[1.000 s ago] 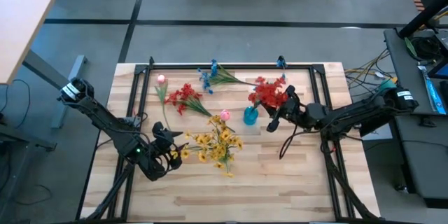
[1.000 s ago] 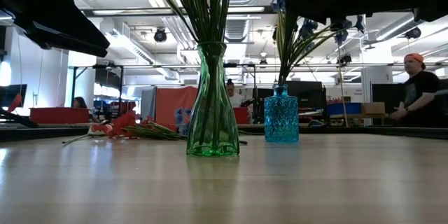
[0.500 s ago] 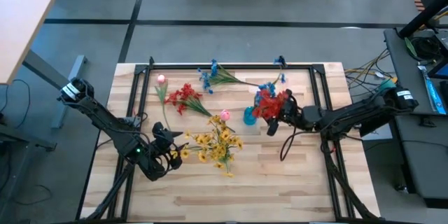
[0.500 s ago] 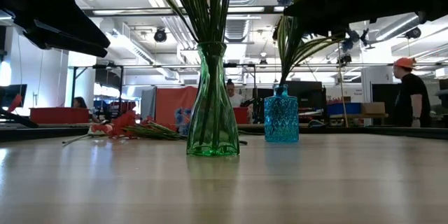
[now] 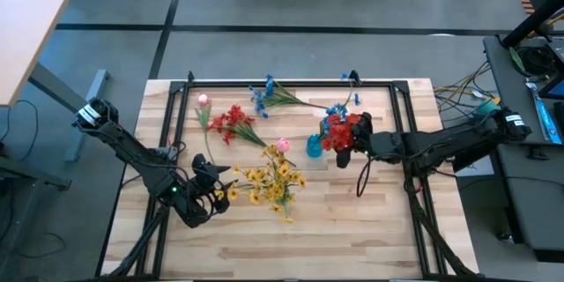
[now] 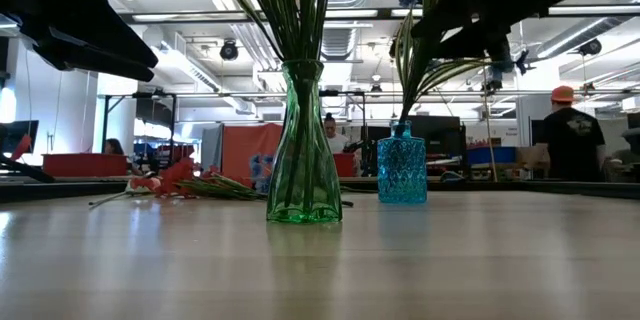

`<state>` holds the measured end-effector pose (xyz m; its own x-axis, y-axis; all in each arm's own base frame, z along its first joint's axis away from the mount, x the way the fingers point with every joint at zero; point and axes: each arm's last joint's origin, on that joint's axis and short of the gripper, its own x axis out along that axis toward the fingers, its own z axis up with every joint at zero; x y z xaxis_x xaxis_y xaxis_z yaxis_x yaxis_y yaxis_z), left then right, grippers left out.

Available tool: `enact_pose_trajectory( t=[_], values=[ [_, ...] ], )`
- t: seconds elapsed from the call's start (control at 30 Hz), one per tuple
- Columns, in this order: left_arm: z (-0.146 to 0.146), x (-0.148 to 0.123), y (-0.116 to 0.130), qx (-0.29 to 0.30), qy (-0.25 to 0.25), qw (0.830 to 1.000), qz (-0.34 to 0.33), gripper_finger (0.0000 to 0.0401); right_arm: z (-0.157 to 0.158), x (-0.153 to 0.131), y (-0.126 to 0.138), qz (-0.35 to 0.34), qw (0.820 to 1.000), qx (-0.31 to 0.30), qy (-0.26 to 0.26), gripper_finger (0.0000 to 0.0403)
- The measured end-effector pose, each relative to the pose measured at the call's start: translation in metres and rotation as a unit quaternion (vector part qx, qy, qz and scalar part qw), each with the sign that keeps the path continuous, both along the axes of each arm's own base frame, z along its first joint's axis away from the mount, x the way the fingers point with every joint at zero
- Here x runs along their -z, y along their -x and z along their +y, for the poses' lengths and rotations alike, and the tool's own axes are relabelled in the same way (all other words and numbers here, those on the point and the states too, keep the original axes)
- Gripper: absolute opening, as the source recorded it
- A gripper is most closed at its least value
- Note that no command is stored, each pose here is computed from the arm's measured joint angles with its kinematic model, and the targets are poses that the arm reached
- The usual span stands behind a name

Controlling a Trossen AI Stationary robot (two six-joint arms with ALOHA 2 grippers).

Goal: Sort flowers into vase by color
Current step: Put the right red flowers into the blue flower vase

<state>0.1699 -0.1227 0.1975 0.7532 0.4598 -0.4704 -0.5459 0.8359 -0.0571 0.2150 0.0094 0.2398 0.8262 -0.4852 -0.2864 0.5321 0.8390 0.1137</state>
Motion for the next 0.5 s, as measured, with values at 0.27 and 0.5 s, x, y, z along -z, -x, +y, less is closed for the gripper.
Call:
enact_pose_trajectory(
  t=[0.27, 0.5],
  values=[
    [0.000, 0.000, 0.000, 0.000, 0.000, 1.000, 0.000, 0.0224, 0.000, -0.020, -0.002, 0.044, 0.999, 0.019, -0.025, 0.0328],
    [0.001, 0.000, -0.001, -0.002, 0.001, 1.000, -0.001, 0.0224, 0.000, -0.028, -0.015, 0.055, 0.998, 0.023, -0.026, 0.0331]
  ],
)
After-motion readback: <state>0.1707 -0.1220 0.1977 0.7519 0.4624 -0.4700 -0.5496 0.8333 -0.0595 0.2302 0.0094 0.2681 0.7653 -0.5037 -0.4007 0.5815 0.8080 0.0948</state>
